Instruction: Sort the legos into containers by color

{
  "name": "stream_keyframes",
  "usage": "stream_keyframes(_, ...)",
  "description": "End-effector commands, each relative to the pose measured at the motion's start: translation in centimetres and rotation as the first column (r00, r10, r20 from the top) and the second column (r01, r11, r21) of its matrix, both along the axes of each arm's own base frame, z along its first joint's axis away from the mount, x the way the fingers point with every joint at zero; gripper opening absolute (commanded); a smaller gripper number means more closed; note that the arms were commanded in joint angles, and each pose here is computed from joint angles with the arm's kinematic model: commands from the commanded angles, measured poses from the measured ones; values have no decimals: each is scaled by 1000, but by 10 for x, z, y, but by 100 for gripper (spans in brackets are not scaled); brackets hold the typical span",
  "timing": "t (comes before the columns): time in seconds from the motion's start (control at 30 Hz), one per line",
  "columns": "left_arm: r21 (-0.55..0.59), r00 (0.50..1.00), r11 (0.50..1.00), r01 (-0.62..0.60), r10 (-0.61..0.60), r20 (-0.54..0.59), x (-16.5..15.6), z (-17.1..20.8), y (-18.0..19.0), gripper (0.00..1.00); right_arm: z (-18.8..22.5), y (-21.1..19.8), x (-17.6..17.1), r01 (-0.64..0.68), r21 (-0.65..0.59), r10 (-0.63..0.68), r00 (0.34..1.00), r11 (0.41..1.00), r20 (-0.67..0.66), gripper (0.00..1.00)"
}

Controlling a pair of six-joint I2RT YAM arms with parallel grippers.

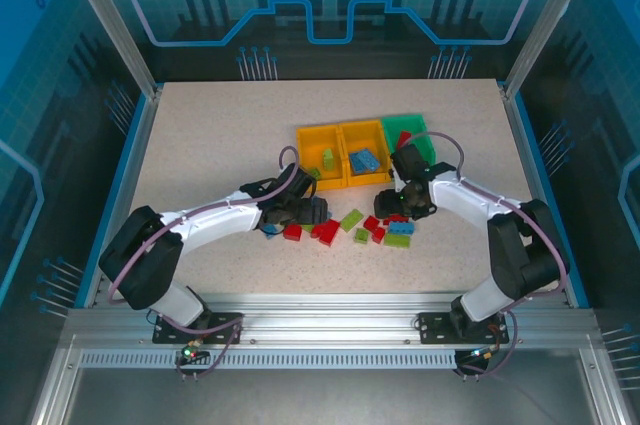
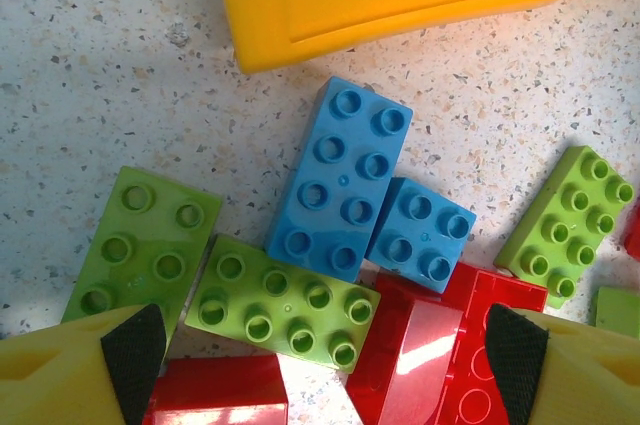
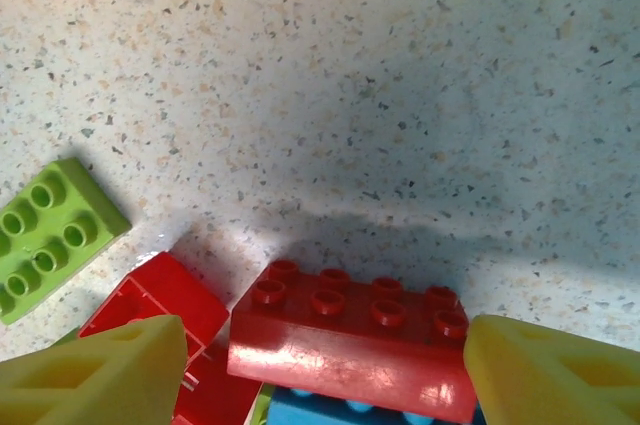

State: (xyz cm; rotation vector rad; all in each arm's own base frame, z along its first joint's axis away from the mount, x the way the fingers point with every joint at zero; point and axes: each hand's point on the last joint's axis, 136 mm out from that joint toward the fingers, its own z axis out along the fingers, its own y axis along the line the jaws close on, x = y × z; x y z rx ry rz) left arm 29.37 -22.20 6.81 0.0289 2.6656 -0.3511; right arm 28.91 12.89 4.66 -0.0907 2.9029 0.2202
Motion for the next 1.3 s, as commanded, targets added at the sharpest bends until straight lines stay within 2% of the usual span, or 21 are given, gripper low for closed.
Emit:
stream_keyframes(0.0,25,1000,1000,-14,15,-12,-2,-9,4,88,-19,-4,-17,-7,-44,2,995,999,-97,74)
stream_keyframes(0.5,27,1000,999,-18,19,-21,-2,-11,4,88,-30,-13,-22,-9,-104,-3,993,994,-116,75)
stream_keyframes(0.7,35,1000,999,-19,20,-17,-3,-10,6,88,-31,-10,-13,-12,-108,1,995,994,-101,62)
stream_keyframes(0.97,37,999,999,-24,25,-28,-4,-15,7,88,-22,-8,0,-26,-112,19,998,993,-64,37)
stream_keyframes(1.27,37,999,999,-21,22,-31,-4,-17,6,88,3,-8,7,-14,-94,17,1000,996,27,28)
